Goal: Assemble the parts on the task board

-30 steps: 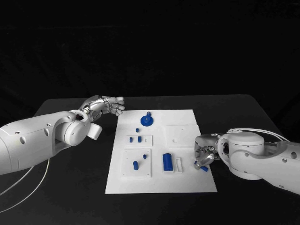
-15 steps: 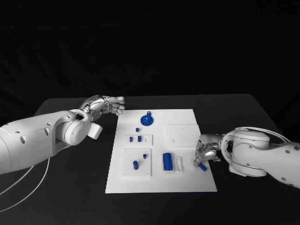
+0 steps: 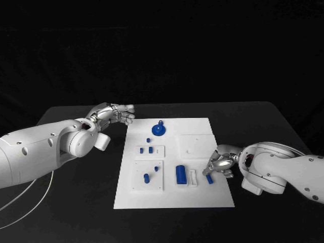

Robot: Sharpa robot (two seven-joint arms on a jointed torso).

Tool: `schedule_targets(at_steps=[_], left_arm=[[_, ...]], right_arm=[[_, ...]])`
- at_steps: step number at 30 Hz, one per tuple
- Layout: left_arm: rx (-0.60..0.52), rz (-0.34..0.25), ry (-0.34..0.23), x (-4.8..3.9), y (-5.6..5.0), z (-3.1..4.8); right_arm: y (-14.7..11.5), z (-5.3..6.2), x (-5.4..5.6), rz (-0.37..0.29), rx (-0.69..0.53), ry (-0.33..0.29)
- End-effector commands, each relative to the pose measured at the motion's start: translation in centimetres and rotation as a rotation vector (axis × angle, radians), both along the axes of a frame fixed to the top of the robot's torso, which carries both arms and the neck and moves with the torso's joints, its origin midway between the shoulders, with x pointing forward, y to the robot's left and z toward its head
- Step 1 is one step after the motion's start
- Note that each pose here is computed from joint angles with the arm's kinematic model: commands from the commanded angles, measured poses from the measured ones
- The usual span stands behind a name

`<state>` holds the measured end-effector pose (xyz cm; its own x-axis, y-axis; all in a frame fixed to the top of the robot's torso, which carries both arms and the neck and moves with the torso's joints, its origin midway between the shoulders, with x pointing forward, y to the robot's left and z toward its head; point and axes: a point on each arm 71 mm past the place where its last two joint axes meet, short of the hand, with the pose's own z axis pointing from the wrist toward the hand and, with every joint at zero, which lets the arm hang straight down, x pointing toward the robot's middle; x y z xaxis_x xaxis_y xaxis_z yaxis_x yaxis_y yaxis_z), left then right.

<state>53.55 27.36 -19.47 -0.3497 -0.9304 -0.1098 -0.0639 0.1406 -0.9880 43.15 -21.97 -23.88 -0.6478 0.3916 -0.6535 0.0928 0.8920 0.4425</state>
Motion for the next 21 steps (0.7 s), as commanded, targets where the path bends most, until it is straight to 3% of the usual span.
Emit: schedule_targets(at_steps=[1, 9, 21], left_arm=[[-0.002, -0.017, -0.003, -0.04, -0.2, 0.03], [-0.001, -0.017, -0.003, -0.04, -0.2, 0.03], [0.000, -0.020, -0.001, -0.06, -0.3, 0.02]], right_arm=[[0.3, -0.4, -0.3, -0.067, 0.091, 0.037], [1.1, -0.4, -0.5, -0.092, 0.151, 0.075], [1.8, -0.6, -0.7, -0.072, 0.156, 0.110]])
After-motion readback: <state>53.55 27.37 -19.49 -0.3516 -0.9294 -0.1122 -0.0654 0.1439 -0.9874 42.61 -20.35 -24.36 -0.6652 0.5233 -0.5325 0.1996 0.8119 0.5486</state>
